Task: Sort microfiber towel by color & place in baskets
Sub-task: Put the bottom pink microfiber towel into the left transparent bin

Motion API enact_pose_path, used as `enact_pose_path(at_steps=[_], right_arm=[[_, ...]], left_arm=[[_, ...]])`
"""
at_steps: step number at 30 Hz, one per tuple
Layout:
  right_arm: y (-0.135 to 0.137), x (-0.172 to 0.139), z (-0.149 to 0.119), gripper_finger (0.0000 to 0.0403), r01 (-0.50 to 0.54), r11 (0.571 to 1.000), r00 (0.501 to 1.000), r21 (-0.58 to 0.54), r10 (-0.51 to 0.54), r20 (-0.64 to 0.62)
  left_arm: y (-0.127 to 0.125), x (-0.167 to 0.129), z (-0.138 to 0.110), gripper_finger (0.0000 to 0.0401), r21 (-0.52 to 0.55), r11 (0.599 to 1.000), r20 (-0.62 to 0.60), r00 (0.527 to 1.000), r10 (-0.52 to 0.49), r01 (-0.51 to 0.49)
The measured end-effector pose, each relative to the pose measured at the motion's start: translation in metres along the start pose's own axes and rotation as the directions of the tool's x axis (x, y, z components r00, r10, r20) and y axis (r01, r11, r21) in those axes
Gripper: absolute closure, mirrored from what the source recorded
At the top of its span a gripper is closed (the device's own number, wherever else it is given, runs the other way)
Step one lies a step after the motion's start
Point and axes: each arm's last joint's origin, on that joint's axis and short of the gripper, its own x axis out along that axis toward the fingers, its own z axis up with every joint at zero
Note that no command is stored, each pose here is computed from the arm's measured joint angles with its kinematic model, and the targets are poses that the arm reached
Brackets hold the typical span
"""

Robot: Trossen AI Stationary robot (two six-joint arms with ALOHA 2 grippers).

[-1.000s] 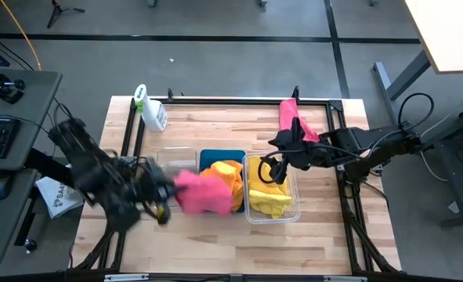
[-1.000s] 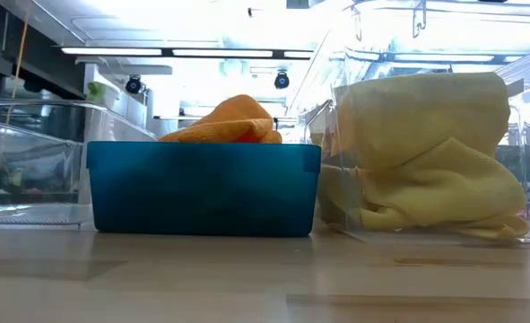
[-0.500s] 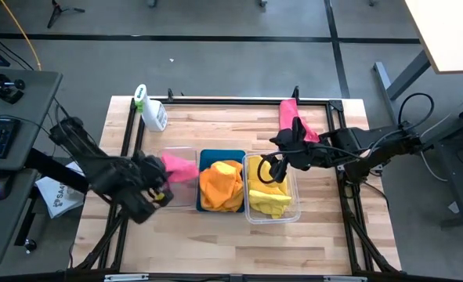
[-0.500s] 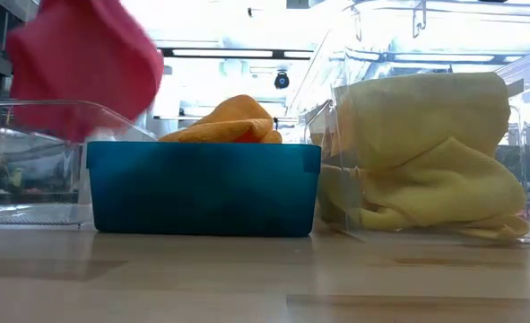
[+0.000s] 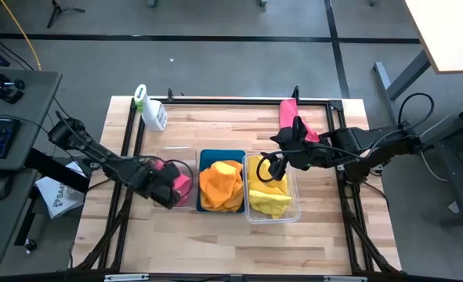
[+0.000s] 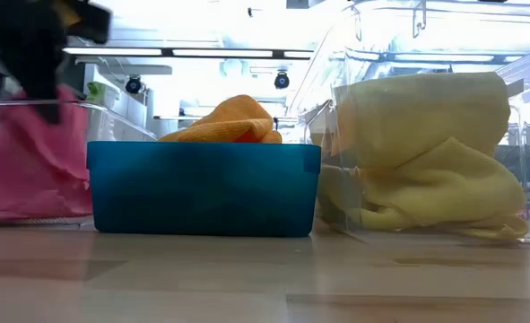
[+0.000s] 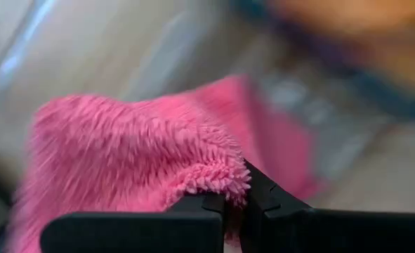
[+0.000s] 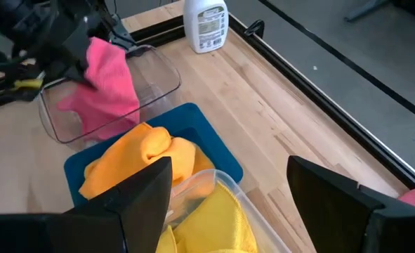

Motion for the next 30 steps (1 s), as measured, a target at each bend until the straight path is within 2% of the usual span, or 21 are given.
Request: enact_pose_path(at_steps=[3, 5, 9, 13, 15, 20, 25, 30], right_arm=[[0.000, 0.000, 0.000, 0.0128, 0.000, 1.000, 1.000, 0.008, 0.000, 0.000], [0.000, 0.000, 0.000, 0.0128, 0.000, 1.000, 1.000, 0.019, 0.000, 0.000], [0.000, 0.000, 0.000, 0.0128, 0.001, 1.000, 1.000, 0.023, 0.000, -0.002], [0.000, 0.000, 0.000, 0.0128, 0.002, 0.999, 1.000, 0.043, -0.002, -0.003], [0.000, 0.000, 0.000, 0.0128, 0.002, 0.999, 1.000, 0.044, -0.002, -0.003], [0.000, 0.000, 0.000, 0.0128, 0.010, 0.999, 1.000, 0.044, -0.010, 0.003], [-0.001, 0.000, 0.000, 0.0128, 0.028, 0.997, 0.999, 0.067, -0.029, 0.014], [0.002, 0.005, -0.001, 0.0128, 0.040, 0.997, 0.999, 0.062, -0.040, 0.009]], left_arm=[[-0.012, 0.000, 0.020, 0.0401, 0.094, 0.986, 0.101, 0.984, -0.146, 0.136], [-0.015, -0.001, 0.031, 0.0401, 0.176, 0.972, 0.143, 0.972, -0.184, 0.158], [-0.008, -0.001, 0.038, 0.0401, 0.340, 0.934, 0.111, 0.982, -0.153, 0.107], [0.005, 0.000, 0.030, 0.0401, 0.448, 0.894, 0.014, 0.999, -0.034, 0.024], [0.008, 0.004, 0.026, 0.0401, 0.479, 0.878, -0.007, 1.000, -0.007, 0.009], [0.005, 0.021, 0.019, 0.0395, 0.577, 0.814, -0.036, 0.998, -0.058, 0.068], [0.010, 0.038, 0.010, 0.0374, 0.557, 0.822, -0.113, 0.991, -0.067, 0.119], [0.009, 0.038, 0.009, 0.0335, 0.543, 0.823, -0.156, 0.983, -0.099, 0.169]])
